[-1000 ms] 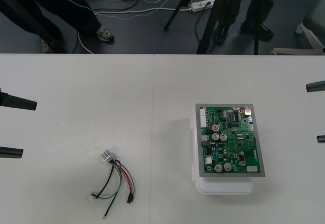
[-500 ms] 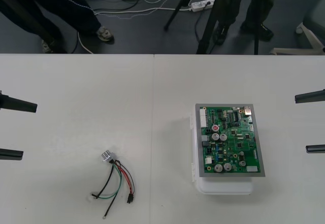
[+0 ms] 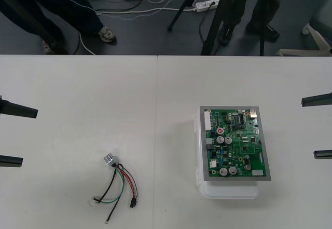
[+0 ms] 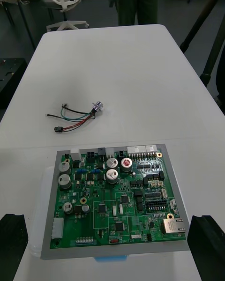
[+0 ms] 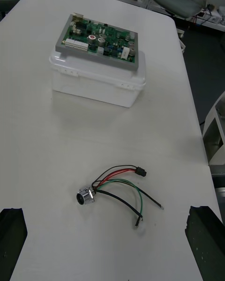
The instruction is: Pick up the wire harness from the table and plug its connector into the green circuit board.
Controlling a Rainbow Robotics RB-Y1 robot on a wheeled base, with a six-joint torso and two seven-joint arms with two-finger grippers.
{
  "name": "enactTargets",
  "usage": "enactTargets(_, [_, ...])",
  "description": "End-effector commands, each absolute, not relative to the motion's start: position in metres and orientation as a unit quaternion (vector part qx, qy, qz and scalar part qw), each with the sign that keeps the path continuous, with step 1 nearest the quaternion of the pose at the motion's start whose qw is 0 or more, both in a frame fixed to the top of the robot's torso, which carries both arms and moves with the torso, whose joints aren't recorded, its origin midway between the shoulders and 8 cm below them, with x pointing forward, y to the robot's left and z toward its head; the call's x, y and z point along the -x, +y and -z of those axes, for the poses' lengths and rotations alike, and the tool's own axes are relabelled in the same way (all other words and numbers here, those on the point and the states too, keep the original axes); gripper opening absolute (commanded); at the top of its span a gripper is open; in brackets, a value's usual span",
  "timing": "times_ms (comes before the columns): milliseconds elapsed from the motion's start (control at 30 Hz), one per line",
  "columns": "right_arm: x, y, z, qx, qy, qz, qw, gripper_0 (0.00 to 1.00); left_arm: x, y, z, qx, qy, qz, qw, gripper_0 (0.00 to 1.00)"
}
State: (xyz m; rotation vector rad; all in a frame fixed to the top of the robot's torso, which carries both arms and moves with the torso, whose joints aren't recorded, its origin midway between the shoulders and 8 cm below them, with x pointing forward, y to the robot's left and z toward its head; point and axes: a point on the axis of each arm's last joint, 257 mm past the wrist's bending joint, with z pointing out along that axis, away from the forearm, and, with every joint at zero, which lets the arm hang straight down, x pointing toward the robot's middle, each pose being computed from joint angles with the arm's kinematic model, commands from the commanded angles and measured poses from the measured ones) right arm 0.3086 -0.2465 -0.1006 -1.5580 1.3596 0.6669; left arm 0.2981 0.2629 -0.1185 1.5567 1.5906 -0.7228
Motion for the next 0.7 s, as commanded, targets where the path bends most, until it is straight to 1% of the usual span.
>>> enactTargets(33, [-0.294,-0.241,0.101,0.636,0.547,-0.292,0.460,1.00,-0.280,0.265,0.127,-0.687,0.587,0.246,0.351,1.00])
enactTargets(267, [-0.293,-0.246,0.096,0.626,0.552,-0.294,0.466,1.00,-0.274,0.262,0.135,-0.733,0.565,0.204,0.320,1.00])
enactTargets(467, [-0.294,-0.248,0.087,0.605,0.550,-0.315,0.482,1.00,-0.269,0.259,0.145,-0.776,0.538,0.155,0.290,1.00])
enactTargets(700, [-0.292,-0.247,0.076,0.583,0.543,-0.340,0.500,1.00,-0.257,0.260,0.171,-0.820,0.511,0.114,0.232,1.00])
